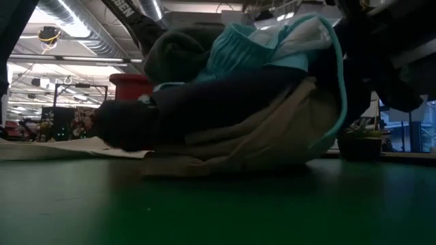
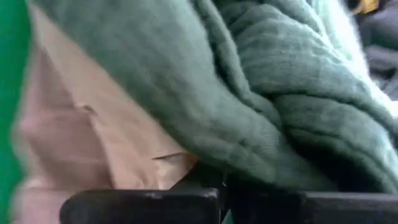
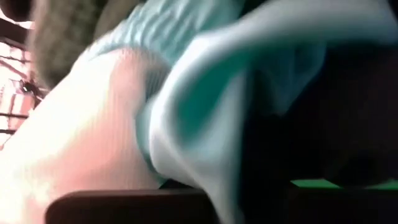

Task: Fold Laundry from Bin
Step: Put the stack clothes into the red laundry bin

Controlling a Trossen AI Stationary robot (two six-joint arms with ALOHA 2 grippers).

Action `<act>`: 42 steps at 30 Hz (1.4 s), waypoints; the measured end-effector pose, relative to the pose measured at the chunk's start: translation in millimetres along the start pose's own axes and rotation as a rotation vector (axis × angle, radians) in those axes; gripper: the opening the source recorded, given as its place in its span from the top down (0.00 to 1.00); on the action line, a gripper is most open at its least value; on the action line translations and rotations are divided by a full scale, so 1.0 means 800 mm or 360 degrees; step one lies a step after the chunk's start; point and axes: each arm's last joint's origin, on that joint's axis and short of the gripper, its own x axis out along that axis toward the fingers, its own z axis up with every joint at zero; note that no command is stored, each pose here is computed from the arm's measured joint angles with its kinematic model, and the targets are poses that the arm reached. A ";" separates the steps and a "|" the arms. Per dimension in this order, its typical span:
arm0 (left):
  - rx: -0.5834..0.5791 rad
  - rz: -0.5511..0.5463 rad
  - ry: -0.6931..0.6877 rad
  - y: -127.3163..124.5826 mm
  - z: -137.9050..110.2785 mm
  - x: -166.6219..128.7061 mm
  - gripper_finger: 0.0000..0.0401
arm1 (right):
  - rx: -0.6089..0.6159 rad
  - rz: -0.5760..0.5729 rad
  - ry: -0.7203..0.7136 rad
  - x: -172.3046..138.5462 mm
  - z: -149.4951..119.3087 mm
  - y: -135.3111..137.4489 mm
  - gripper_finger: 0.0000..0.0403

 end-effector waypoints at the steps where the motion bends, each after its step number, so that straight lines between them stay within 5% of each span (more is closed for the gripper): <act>1: 0.0003 0.0044 0.0016 0.002 -0.003 0.001 1.00 | -0.0002 -0.0009 0.0026 0.000 -0.001 0.000 0.97; 14: 0.0307 0.0419 0.0058 0.000 -0.028 0.024 0.91 | 0.0001 -0.0233 0.0294 -0.002 -0.004 -0.015 0.97; 26: 0.0245 0.0365 0.0313 -0.002 -0.051 0.030 0.75 | -0.0023 -0.0529 0.0353 -0.006 0.001 -0.037 0.96; 42: 0.0214 0.0409 0.0533 0.005 -0.070 0.026 0.74 | -0.0049 -0.0690 0.0373 -0.010 0.004 -0.048 0.96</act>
